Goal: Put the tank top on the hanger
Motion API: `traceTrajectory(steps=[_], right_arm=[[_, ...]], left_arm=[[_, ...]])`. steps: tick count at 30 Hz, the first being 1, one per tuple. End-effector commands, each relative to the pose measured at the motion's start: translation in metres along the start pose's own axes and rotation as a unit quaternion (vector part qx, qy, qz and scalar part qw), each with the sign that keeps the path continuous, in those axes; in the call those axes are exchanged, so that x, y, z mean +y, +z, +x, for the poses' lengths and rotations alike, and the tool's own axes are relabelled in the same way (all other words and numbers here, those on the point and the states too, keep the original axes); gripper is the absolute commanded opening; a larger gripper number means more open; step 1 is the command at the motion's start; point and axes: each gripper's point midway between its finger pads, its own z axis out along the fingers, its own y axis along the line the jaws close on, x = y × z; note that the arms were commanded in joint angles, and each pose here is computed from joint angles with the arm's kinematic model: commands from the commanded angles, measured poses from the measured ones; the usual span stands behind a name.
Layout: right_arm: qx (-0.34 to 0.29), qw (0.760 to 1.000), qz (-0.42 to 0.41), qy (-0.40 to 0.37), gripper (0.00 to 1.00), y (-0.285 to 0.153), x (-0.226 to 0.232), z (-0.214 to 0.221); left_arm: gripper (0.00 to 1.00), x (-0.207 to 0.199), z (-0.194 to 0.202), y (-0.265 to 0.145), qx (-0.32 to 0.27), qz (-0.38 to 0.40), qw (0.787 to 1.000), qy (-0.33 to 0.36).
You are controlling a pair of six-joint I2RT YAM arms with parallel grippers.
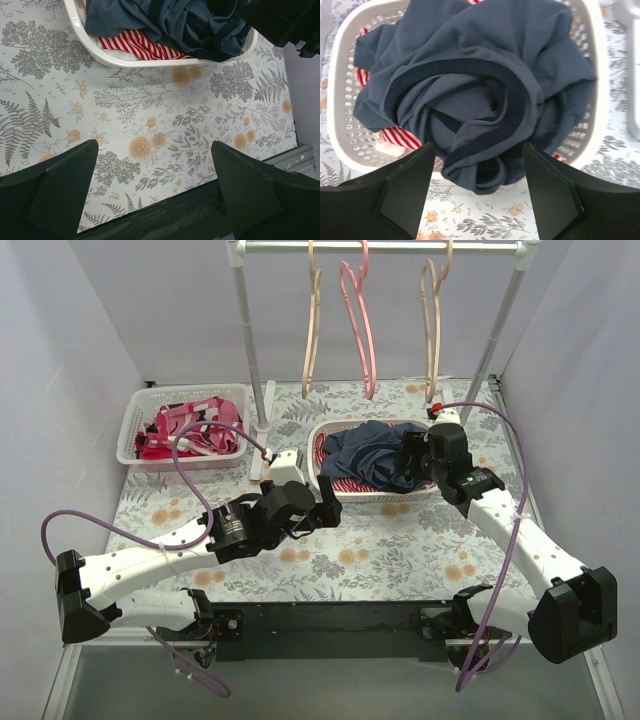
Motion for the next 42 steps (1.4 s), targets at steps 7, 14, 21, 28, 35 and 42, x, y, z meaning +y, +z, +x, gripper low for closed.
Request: traceTrajectory(steps=[7, 14, 21, 28, 35, 42], right_arm=[[0.032, 0.998, -0.045, 0.02, 0.76, 0.024, 0.015, 0.03], [0.048, 0.997, -0.058, 0.011, 0.4, 0.029, 0.019, 0.036], [-0.025, 0.995, -0.094, 0.012, 0.01, -0.025, 0.035, -0.025], [-0.164, 0.972, -0.168, 0.028, 0.01, -0.133, 0.055, -0.109], [-0.247, 0.933, -0.259, 0.031, 0.01, -0.224, 0.083, -0.166], [-0.32, 0.885, -0.335, 0.036, 0.01, -0.31, 0.107, -0.223]], left_arm=[[0.98, 0.001, -0.007, -0.003, -0.011, 0.005, 1.0, -0.002], [0.98, 0.004, -0.003, 0.002, -0.009, -0.001, 1.0, 0.0], [0.98, 0.007, -0.017, -0.005, -0.029, -0.007, 1.0, -0.007], [0.98, 0.003, -0.046, -0.021, -0.066, -0.001, 0.998, -0.013], [0.98, -0.009, -0.077, -0.04, -0.1, 0.025, 0.995, -0.015], [0.98, -0.019, -0.095, -0.055, -0.117, 0.046, 0.992, -0.017]])
